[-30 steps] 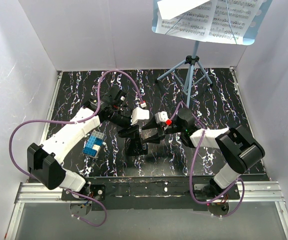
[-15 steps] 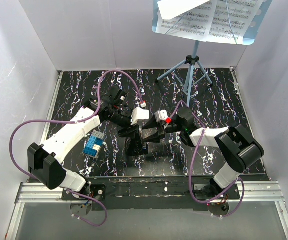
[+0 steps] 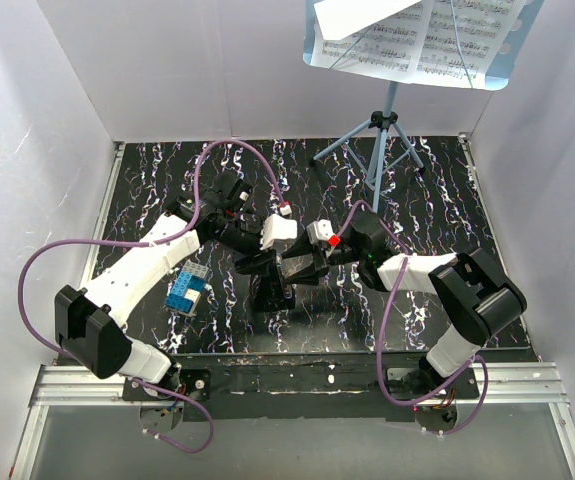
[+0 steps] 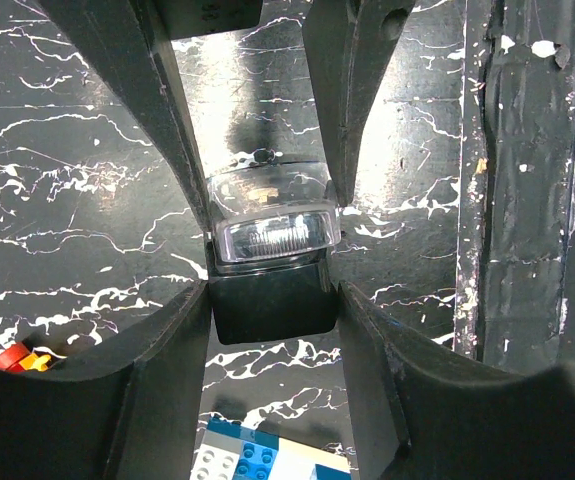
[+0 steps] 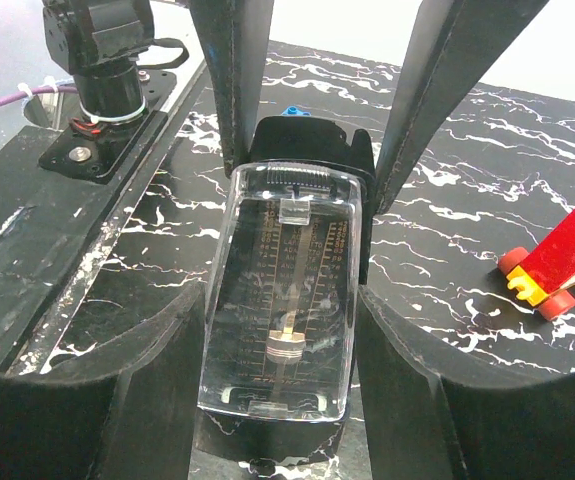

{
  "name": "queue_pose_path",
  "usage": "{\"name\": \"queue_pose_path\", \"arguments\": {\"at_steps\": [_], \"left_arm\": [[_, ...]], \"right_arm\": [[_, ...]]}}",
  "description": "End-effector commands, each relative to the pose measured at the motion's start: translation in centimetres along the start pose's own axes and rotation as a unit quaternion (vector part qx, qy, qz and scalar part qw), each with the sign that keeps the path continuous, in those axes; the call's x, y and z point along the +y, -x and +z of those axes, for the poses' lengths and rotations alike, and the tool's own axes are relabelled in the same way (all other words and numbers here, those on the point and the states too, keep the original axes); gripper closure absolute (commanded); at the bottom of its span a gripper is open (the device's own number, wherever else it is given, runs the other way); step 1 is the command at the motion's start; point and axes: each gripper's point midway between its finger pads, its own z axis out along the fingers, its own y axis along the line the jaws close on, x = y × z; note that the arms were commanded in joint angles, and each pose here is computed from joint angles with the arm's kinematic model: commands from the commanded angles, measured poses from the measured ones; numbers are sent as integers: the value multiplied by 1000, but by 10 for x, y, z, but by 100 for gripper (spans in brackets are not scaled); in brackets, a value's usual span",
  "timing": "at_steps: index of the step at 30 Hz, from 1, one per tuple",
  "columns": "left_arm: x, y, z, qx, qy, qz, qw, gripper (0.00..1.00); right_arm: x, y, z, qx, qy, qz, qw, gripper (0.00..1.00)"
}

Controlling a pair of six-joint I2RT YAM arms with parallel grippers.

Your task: Pack up the instrument practice props

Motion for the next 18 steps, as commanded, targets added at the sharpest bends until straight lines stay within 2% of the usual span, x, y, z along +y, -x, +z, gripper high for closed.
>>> {"name": "queue_pose_path", "arguments": {"at_steps": [1,10,18], "left_arm": [[-18,4,7,-13,-52,28,998,100],[-18,-1,7,-5,-56,45,997,100],[-17,-1,9,-7,-57,48,997,100]], "right_arm": [[-13,-27,-2,29,-24,9,999,99],[-21,-19,1,10,-36,55,998,99],[-17,-8,2,4,-14,20,1000,99]]}}
